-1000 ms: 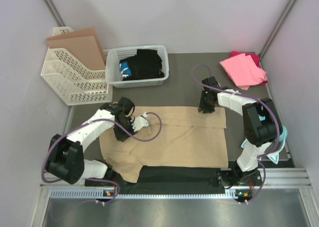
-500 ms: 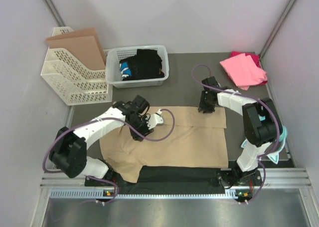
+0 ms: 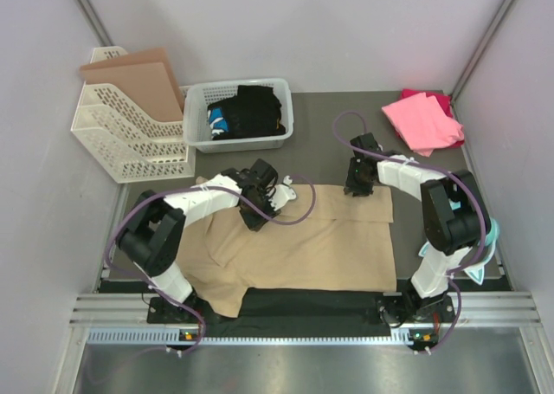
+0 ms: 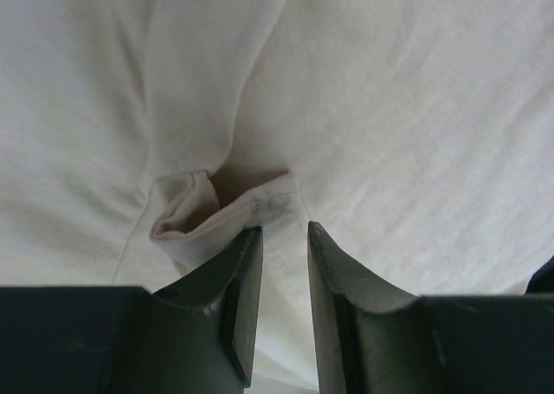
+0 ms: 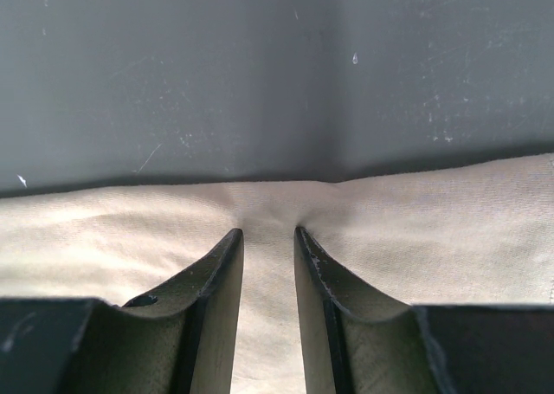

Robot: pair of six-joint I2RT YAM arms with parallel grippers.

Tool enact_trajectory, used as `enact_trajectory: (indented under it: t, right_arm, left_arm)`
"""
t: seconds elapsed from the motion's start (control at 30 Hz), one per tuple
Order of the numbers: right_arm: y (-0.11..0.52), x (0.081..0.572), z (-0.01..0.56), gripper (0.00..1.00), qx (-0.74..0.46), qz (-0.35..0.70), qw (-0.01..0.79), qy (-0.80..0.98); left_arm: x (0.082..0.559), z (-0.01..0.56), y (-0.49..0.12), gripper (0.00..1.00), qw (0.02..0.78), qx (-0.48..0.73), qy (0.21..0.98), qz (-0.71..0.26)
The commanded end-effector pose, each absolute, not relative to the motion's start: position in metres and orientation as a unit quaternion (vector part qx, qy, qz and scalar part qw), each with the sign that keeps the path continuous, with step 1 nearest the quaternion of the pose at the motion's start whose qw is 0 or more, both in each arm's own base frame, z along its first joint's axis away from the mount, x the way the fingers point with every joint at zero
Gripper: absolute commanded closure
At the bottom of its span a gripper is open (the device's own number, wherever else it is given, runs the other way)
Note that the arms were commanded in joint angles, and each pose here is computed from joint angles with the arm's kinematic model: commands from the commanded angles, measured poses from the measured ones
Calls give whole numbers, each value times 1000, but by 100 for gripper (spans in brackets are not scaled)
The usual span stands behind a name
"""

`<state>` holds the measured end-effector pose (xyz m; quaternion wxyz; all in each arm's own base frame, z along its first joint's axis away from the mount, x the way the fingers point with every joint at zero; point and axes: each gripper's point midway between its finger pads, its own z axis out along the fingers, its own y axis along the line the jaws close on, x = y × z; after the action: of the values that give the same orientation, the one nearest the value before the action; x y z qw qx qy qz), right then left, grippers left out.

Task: Fold and stack the t-shirts
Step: Fold the flattened tshirt in 1/3 of the way

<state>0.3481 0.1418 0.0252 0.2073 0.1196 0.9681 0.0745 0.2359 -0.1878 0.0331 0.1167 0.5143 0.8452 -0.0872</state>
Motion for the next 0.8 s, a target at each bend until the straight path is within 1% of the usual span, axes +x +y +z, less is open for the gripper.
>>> enact_trajectory:
  t: [0.0,0.17,0.3,0.37,0.47,0.57,0.6,0.67,0.7,0.77]
  right_arm:
    - [141,346,33,69,112,69,225,965]
    - [140,344,31,69,110,67,224,966]
    - [140,345,30,69,111,68,224,966]
    - [140,344,29,69,109,67,223,966]
    - [141,344,29,69,109,70,223,966]
    - [142,344,29,69,109,71,224,966]
    - [143,343,29,69,108,70,224,966]
    - [142,343,29,69,108,70,224,966]
    - [142,343,30,69,108,72,226,965]
    - [141,342,29,69,108,70,225,966]
  left_arm:
    - [261,37,-206,67,153,497,851,-78]
    - [261,26,-206,66,136,503,851,-75]
    - [259,22,-206,62,126,506,850,-77]
    - [258,24,-206,59,126,505,850,-78]
    - [263,28,-207,59,139,505,849,-74]
    - [262,27,-207,65,138,508,847,-74]
    - [261,26,-207,74,134,511,846,-75]
    - [261,23,-205,81,128,512,846,-72]
    - [261,22,-204,88,127,513,846,-70]
    - [260,22,-204,93,127,514,845,-69]
